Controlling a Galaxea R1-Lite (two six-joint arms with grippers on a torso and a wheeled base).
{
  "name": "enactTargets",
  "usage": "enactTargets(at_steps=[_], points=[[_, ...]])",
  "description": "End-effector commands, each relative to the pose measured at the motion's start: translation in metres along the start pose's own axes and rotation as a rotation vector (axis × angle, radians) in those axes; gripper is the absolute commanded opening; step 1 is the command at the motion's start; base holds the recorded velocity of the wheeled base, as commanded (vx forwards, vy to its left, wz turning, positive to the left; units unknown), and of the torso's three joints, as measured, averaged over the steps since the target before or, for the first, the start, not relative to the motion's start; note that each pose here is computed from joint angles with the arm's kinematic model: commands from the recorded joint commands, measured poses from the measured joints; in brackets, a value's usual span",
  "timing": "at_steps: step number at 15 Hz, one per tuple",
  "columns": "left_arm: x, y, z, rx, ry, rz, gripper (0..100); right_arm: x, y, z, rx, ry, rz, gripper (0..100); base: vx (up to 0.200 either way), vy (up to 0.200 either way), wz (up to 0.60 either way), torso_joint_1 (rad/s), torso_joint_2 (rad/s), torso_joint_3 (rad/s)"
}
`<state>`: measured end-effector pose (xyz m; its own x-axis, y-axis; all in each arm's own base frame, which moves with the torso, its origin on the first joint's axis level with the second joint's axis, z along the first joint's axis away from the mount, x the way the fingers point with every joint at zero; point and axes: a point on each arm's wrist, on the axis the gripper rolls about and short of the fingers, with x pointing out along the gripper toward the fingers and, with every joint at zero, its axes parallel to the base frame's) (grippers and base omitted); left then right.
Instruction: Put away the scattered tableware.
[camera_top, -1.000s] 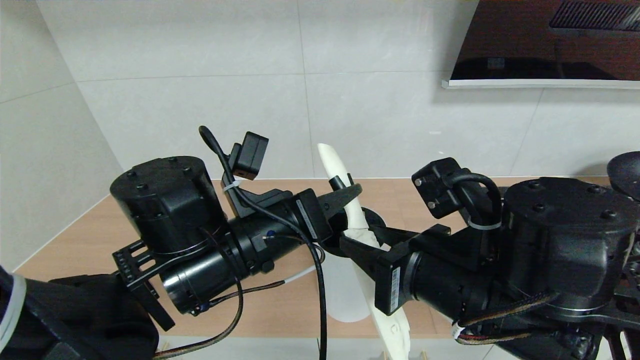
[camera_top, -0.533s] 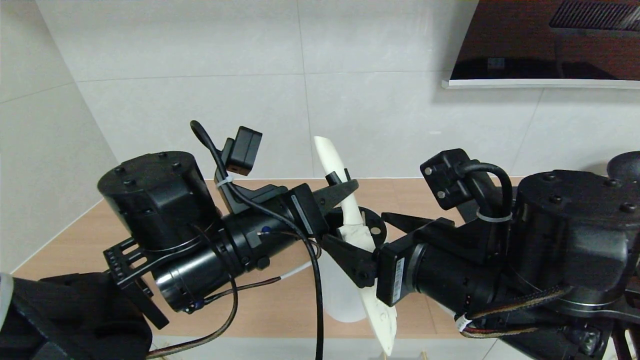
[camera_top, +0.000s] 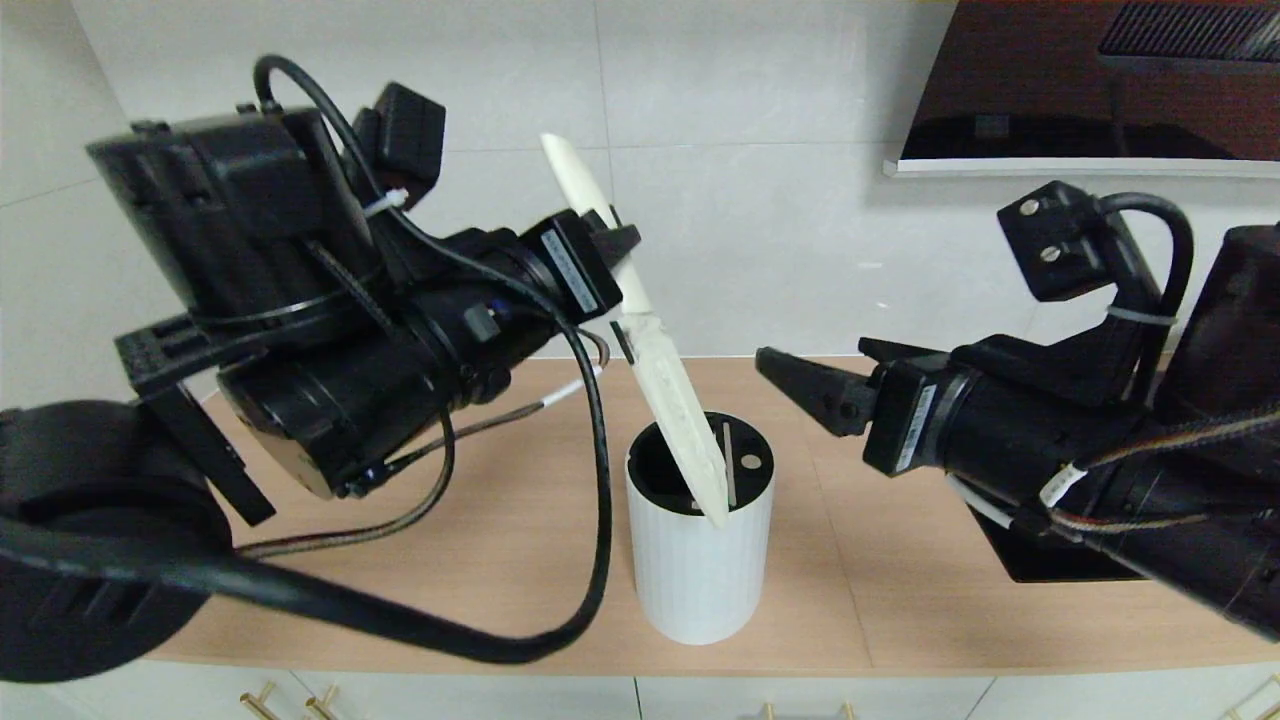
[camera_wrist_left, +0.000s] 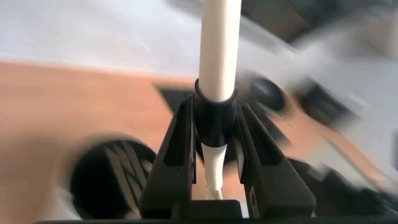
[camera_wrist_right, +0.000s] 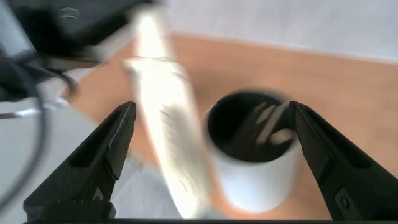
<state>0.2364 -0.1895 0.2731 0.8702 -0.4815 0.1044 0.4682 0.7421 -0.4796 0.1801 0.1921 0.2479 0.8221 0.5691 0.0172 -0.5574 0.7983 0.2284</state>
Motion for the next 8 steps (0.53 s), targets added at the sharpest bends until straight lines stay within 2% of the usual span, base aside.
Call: enactTargets(at_steps=[1,2,3,4,5,8], points=[[0.009,-0.011,0.023,0.086,-0.088,0.081,0,-0.005,-0.019,0.021,0.008,-0.071,-0.049,100,0.0,0.0,0.0,0.0,0.0,0.0],[0.011,-0.012,0.022,0.12,-0.1,0.124,0,-0.007,-0.022,0.023,0.007,-0.08,-0.061,100,0.0,0.0,0.0,0.0,0.0,0.0],[0.013,-0.017,0.011,0.207,-0.099,0.206,0,-0.009,-0.026,0.027,0.005,-0.096,-0.074,100,0.0,0.0,0.0,0.0,0.0,0.0],[0.018,-0.016,0.002,0.242,-0.102,0.279,0,-0.009,-0.028,0.028,0.005,-0.097,-0.08,100,0.0,0.0,0.0,0.0,0.0,0.0],[0.022,-0.017,-0.007,0.265,-0.102,0.33,0,-0.009,-0.029,0.027,0.004,-0.095,-0.083,100,0.0,0.0,0.0,0.0,0.0,0.0],[0.033,-0.02,-0.027,0.291,-0.104,0.318,0,-0.007,-0.029,0.024,0.002,-0.083,-0.086,100,0.0,0.0,0.0,0.0,0.0,0.0]])
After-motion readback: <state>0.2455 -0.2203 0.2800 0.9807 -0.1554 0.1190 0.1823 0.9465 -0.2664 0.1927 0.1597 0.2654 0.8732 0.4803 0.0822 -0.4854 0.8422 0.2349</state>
